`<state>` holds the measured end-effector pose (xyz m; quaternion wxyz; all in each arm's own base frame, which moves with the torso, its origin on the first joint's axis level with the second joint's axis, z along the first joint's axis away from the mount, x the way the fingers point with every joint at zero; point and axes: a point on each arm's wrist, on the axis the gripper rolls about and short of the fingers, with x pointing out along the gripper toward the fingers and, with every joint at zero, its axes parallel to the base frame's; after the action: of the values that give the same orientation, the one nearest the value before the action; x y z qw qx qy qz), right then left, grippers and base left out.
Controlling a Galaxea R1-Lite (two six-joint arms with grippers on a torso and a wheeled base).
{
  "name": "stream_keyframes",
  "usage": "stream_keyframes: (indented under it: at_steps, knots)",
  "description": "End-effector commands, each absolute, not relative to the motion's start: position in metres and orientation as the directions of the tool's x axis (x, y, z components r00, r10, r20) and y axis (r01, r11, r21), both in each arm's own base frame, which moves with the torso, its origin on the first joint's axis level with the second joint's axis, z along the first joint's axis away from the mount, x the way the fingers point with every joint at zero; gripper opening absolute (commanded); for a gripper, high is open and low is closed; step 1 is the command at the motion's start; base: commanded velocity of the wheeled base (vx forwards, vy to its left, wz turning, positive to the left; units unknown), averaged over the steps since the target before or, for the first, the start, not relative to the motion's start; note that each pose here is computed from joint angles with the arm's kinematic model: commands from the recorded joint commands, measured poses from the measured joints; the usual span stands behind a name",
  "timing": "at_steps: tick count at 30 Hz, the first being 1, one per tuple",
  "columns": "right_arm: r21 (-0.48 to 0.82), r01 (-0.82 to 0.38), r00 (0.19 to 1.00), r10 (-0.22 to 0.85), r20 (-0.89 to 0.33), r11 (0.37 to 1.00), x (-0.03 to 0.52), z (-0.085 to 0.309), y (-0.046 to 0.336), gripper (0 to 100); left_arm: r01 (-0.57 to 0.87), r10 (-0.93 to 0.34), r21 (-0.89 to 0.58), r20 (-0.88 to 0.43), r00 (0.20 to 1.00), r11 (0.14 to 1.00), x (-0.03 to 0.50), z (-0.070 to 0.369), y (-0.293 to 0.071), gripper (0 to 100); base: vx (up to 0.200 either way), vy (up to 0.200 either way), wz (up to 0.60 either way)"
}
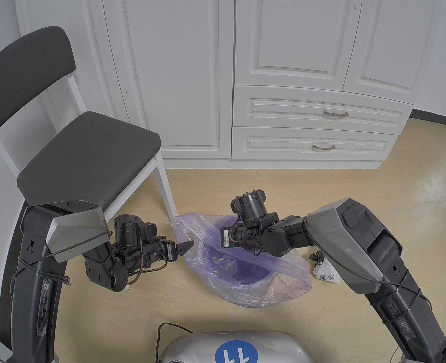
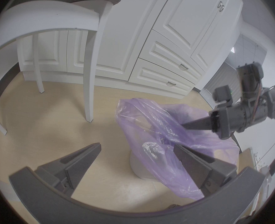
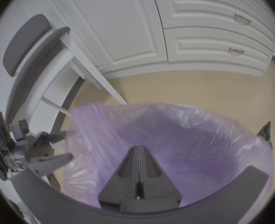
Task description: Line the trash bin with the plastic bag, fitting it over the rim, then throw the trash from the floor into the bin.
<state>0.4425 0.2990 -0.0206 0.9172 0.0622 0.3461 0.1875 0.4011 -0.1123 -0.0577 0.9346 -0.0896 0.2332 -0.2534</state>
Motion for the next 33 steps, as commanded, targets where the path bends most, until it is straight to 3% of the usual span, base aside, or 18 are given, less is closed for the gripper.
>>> stream_keyframes:
  at_steps: [1, 12, 16, 24, 28, 33]
  knots:
    - [0.245, -0.301, 0.646, 0.386, -0.658, 0.921, 0.444, -0.047, 0.298, 0, 0.432, -0.516, -0.287, -0.392, 0.761, 0.855, 0.401, -0.059, -0.112, 100, 0.000, 0.000, 0.00]
    - [0.279, -0.313, 0.413, 0.395, -0.821, 0.908, 0.430, -0.059, 0.287, 0, 0.431, -0.515, -0.286, -0.393, 0.762, 0.856, 0.401, -0.059, -0.112, 100, 0.000, 0.000, 0.00]
    - [0.285, -0.317, 0.422, 0.404, -0.812, 0.904, 0.430, -0.056, 0.289, 0, 0.430, -0.515, -0.288, -0.394, 0.762, 0.856, 0.401, -0.060, -0.112, 100, 0.000, 0.000, 0.00]
    - [0.300, -0.335, 0.488, 0.437, -0.756, 0.893, 0.429, -0.006, 0.295, 0, 0.431, -0.515, -0.287, -0.390, 0.763, 0.856, 0.401, -0.059, -0.112, 100, 0.000, 0.000, 0.00]
    - [0.261, -0.331, 0.559, 0.412, -0.720, 0.907, 0.429, 0.025, 0.294, 0, 0.430, -0.515, -0.289, -0.389, 0.764, 0.855, 0.403, -0.062, -0.113, 100, 0.000, 0.000, 0.00]
    - [0.169, -0.373, 0.551, 0.365, -0.751, 0.912, 0.414, 0.024, 0.292, 0, 0.427, -0.513, -0.290, -0.387, 0.767, 0.857, 0.405, -0.063, -0.114, 100, 0.000, 0.000, 0.00]
